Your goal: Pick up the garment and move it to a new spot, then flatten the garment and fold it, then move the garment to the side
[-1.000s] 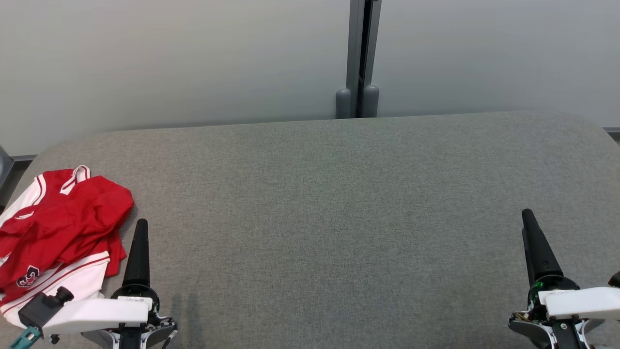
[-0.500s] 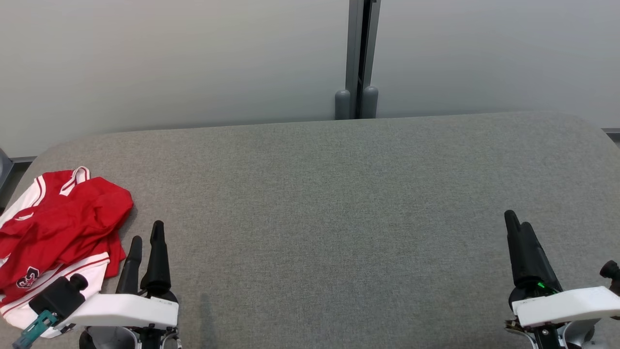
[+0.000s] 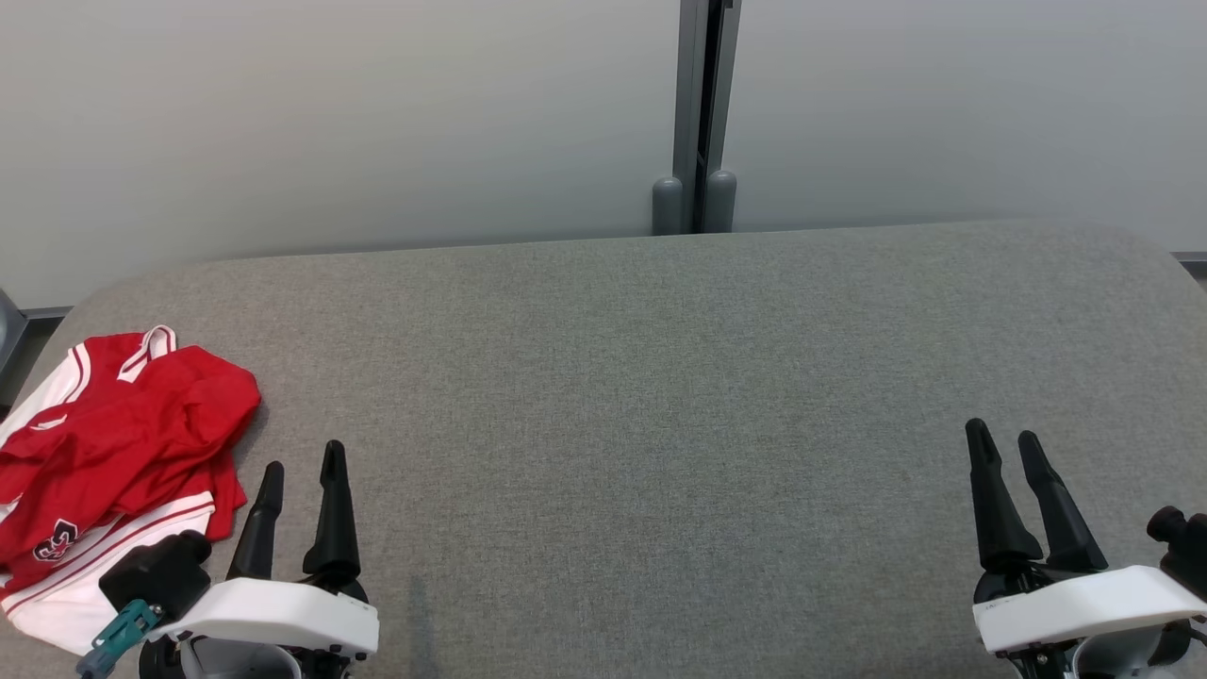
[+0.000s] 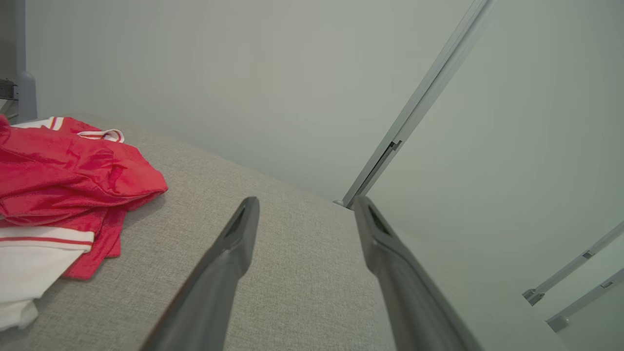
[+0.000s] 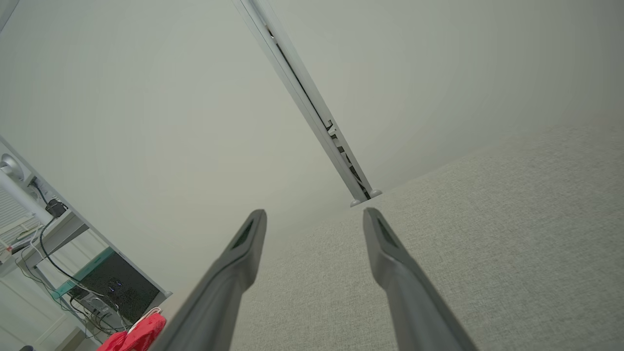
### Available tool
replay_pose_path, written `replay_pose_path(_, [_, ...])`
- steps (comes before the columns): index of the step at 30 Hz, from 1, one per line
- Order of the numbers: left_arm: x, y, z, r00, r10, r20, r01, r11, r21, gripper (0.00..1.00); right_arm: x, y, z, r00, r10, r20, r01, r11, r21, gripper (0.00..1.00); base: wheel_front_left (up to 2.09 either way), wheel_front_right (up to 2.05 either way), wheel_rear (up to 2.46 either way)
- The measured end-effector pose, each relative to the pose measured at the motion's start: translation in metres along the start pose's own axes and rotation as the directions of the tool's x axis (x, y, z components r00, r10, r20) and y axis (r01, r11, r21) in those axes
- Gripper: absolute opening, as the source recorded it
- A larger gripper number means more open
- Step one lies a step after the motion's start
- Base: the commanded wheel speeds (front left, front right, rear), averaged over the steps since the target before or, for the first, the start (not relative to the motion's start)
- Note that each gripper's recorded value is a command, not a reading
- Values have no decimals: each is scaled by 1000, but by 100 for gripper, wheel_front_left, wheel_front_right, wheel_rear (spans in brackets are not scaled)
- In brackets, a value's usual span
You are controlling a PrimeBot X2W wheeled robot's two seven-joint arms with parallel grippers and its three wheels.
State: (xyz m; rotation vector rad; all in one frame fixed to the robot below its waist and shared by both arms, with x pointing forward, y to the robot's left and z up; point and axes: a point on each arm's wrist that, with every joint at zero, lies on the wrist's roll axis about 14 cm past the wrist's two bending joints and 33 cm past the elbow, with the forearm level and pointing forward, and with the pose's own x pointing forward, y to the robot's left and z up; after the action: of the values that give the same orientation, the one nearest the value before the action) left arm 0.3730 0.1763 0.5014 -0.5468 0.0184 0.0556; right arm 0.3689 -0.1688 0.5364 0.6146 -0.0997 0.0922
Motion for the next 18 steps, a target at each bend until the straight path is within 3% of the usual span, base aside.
replay_pose_path(18, [-3, -3, 1, 999, -10, 34, 4, 987, 159, 100, -2, 8, -1, 999, 31, -18, -34, 980, -196, 100, 0, 0, 0])
